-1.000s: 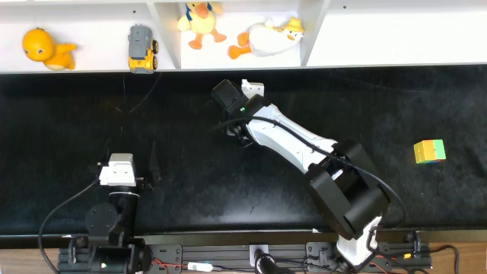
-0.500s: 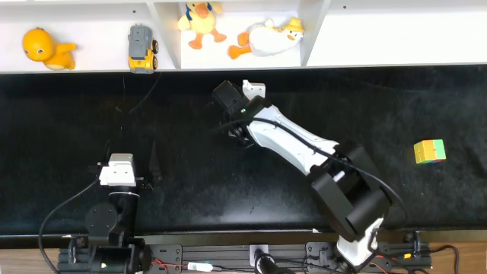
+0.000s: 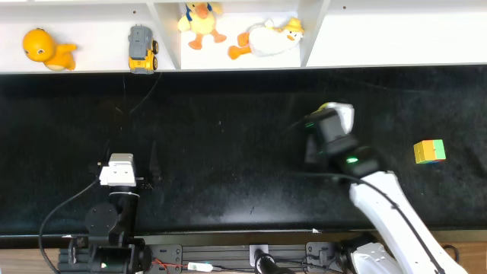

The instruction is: Store Toys

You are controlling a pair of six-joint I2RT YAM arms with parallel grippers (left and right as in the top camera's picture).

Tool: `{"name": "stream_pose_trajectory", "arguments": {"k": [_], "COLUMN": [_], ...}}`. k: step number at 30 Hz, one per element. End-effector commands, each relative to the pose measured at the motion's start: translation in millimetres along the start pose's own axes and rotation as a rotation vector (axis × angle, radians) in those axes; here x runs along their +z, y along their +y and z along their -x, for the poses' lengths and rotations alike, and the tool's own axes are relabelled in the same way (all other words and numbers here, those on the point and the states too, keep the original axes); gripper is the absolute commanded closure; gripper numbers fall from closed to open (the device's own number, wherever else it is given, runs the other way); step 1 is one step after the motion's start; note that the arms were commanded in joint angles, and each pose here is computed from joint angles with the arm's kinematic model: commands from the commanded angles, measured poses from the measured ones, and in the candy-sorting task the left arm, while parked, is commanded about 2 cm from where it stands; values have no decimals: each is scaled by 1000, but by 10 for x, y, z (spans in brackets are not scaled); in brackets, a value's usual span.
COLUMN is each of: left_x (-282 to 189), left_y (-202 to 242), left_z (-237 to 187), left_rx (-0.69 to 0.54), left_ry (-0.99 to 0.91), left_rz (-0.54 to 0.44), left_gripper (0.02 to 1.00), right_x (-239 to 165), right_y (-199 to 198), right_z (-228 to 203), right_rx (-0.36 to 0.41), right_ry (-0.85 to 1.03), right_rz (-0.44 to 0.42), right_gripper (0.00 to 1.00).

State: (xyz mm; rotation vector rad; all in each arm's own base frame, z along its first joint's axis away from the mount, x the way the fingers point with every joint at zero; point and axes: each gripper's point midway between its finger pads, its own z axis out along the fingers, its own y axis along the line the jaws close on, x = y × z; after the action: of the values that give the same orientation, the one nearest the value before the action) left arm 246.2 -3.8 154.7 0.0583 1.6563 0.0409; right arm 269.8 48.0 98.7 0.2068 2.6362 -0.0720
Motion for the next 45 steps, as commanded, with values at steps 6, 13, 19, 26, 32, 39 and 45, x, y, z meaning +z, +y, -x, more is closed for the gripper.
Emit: {"name": "stream_pose_trajectory", "arguments": {"k": [6,13,19,26,32,39,45], "left_x": [-6,-6,-6,-6,-6,-6,-6], "left_y": [-13,-13,-13,-13,-13,-13,-13], "left_z": [13,13,13,13,13,13,13], "left_rx": [19,19,19,19,19,19,19], "left_ry": [-7,-7,-7,-7,-7,-7,-7], "left_rz": [-6,-6,-6,-6,-6,-6,-6], "left_gripper": [20,20,20,20,20,20,20], "right_x": [-118,96,421,653,705,695,445], "right_y": [-219,-46,9,134,154,110,66], "right_z": [945,1512,1816,2207,2256,2148,2023], "right_rx": [-263,-274,-264,-261,-254,-263,-247], "right_ry": [-204,-277,-247,-260,-256,-211,-210], "right_rz": [6,9,-32,-35,-35,-48,-38], "right_gripper": [958,956,956,958,840,722,603]}}
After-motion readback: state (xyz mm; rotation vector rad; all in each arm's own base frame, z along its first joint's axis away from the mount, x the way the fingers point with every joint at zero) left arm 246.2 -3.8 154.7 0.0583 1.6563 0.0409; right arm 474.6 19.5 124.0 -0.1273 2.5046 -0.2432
